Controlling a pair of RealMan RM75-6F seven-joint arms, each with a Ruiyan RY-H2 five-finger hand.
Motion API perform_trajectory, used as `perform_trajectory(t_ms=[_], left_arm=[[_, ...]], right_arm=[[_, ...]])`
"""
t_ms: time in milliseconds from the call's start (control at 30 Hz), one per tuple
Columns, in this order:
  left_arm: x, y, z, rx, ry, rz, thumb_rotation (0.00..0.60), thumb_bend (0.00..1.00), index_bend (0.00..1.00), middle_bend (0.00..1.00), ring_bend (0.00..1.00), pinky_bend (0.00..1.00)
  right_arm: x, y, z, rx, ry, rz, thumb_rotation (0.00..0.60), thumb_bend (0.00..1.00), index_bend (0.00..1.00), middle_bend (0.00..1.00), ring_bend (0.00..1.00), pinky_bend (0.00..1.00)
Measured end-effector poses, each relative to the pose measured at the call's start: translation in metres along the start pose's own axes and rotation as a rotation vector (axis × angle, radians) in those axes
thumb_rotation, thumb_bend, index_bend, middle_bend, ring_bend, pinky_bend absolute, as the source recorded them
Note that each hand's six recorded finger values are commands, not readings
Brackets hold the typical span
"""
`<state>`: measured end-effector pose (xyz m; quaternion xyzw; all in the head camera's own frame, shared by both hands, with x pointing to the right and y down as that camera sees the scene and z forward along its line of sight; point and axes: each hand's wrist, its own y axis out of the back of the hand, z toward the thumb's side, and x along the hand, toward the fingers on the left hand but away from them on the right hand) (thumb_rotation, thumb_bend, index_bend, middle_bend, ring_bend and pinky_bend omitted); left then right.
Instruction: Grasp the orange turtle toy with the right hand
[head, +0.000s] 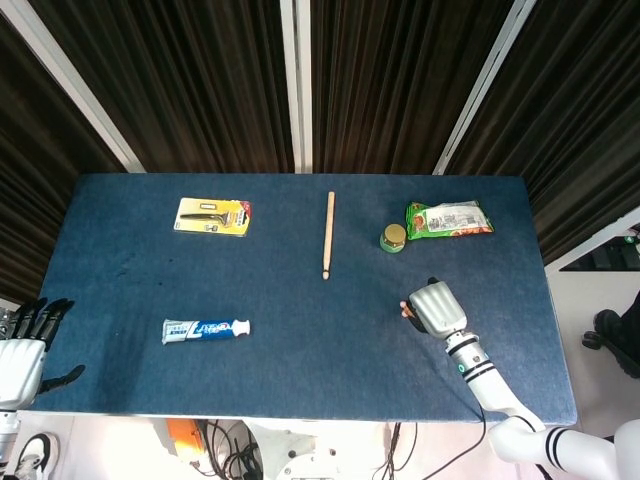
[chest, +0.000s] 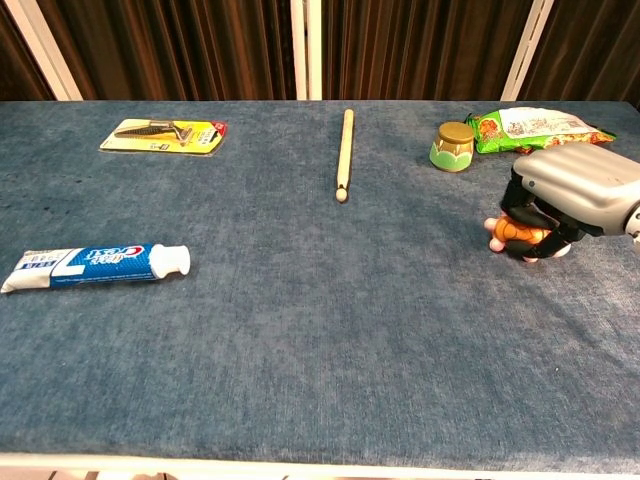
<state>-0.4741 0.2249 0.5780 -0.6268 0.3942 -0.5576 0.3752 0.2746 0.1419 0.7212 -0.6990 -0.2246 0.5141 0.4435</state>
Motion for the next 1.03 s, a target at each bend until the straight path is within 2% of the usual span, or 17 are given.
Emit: perform_trajectory(t_ms=[67,100,200,300,367,433,467,533,800,1033], left_arm=[[0.0,0.0,0.0,0.001,-0.001,0.0,0.6,0.12,0.09,0.08,0.0,0.01],[0.0,0.0,0.001,0.001,-0.001,-0.001,0.6,0.12,0.09,0.08,0.0,0.01],[0.0,0.0,0.001,0.002,-0.003,-0.001,0.6,0.12,0.09,0.08,0.0,0.01],[0.0,0.001,0.002,0.003,-0.004,0.0,0.6,0.12,0.09,0.08,0.0,0.01],[0.0,0.001,0.003,0.004,-0.005,0.0,0.6,0.12,0.09,0.08,0.0,0.01],[0.001,0.001,0.004,0.005,-0.007,0.0,0.6,0.12,0.09,0.08,0.0,0.01],[0.001,0.002,0.004,0.005,-0.008,0.0,0.6,0.12,0.09,0.08,0.0,0.01],[0.001,0.003,0.006,0.006,-0.011,0.002,0.6,0.12,0.09,0.08,0.0,0.01],[0.003,0.012,0.009,0.015,-0.015,0.018,0.6,0.12,0.09,0.08,0.0,0.01],[0.005,0.014,0.009,0.019,-0.017,0.024,0.6,0.12,0.09,0.08,0.0,0.01]], right_arm=[[0.001,0.001,-0.001,-0.01,-0.003,-0.004,0.6,0.52,0.99,0.82,0.79,0.44],[0.001,0.001,-0.001,-0.015,-0.003,-0.005,0.6,0.47,0.96,0.8,0.76,0.41],[0.003,0.002,-0.004,-0.032,-0.001,0.01,0.6,0.26,0.67,0.64,0.55,0.26],[0.007,0.005,-0.009,-0.045,0.0,0.023,0.6,0.08,0.33,0.37,0.24,0.09],[0.009,0.007,-0.011,-0.066,0.0,0.021,0.6,0.03,0.15,0.22,0.09,0.02],[0.012,0.01,-0.014,-0.082,-0.001,0.019,0.6,0.01,0.02,0.07,0.01,0.0],[0.014,0.012,-0.016,-0.091,-0.004,0.018,0.6,0.0,0.0,0.03,0.0,0.0],[0.018,0.016,-0.02,-0.11,-0.009,0.016,0.6,0.0,0.0,0.0,0.0,0.0],[0.055,0.043,-0.052,-0.162,-0.064,-0.037,0.6,0.0,0.0,0.01,0.0,0.0],[0.113,0.06,-0.097,-0.161,-0.206,-0.106,0.6,0.0,0.0,0.0,0.0,0.0]])
